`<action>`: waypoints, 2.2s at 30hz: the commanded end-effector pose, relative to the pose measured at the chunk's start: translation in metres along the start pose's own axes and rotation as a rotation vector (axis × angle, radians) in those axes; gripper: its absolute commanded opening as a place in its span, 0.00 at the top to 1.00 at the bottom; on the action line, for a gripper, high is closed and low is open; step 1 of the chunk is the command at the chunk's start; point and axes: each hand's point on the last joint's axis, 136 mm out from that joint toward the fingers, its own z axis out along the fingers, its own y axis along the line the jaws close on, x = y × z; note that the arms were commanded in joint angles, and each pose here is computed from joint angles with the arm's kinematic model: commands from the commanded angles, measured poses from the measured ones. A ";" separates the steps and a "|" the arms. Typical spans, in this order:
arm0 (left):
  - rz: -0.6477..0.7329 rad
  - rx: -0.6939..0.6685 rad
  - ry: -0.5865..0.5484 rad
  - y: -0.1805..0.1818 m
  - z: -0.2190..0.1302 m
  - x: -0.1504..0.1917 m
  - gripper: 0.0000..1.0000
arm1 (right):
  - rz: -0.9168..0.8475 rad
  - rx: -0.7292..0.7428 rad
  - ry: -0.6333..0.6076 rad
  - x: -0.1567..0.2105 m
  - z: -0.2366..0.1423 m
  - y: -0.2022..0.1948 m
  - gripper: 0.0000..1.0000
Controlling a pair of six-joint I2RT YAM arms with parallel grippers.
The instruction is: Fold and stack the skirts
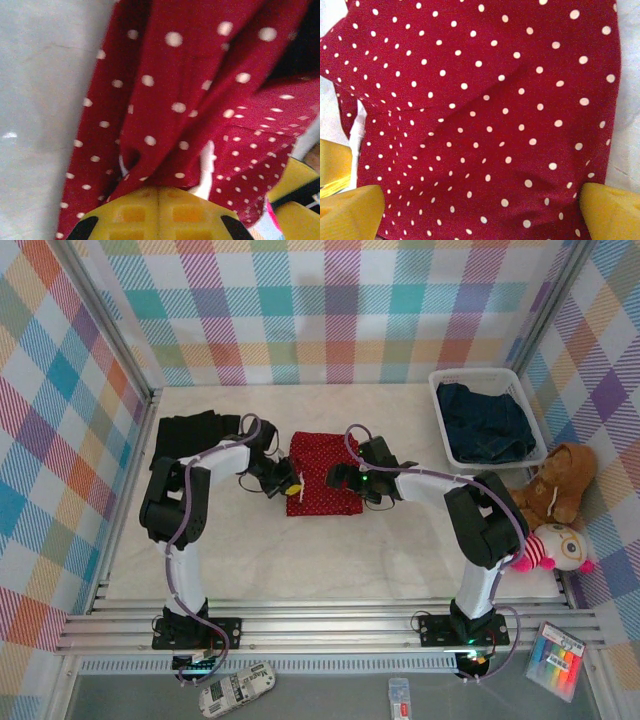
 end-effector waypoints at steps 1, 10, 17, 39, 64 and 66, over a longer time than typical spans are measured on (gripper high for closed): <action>-0.015 -0.075 0.016 0.019 0.007 0.004 1.00 | 0.011 -0.003 0.017 0.002 0.003 0.002 0.01; 0.043 -0.010 0.063 -0.009 0.019 0.015 1.00 | 0.027 -0.045 0.028 0.004 0.008 0.007 0.01; 0.011 -0.055 0.005 0.005 0.004 0.004 0.97 | 0.027 -0.116 0.019 0.002 0.007 0.020 0.00; 0.175 -0.081 -0.138 -0.024 -0.020 -0.050 0.79 | -0.004 -0.033 -0.034 -0.007 -0.006 0.010 0.01; 0.269 0.119 -0.101 -0.064 0.001 -0.059 0.77 | 0.001 -0.021 -0.035 -0.007 -0.007 0.009 0.01; 0.283 0.157 -0.108 -0.071 -0.004 -0.056 0.77 | 0.003 -0.019 -0.033 -0.006 -0.007 0.008 0.01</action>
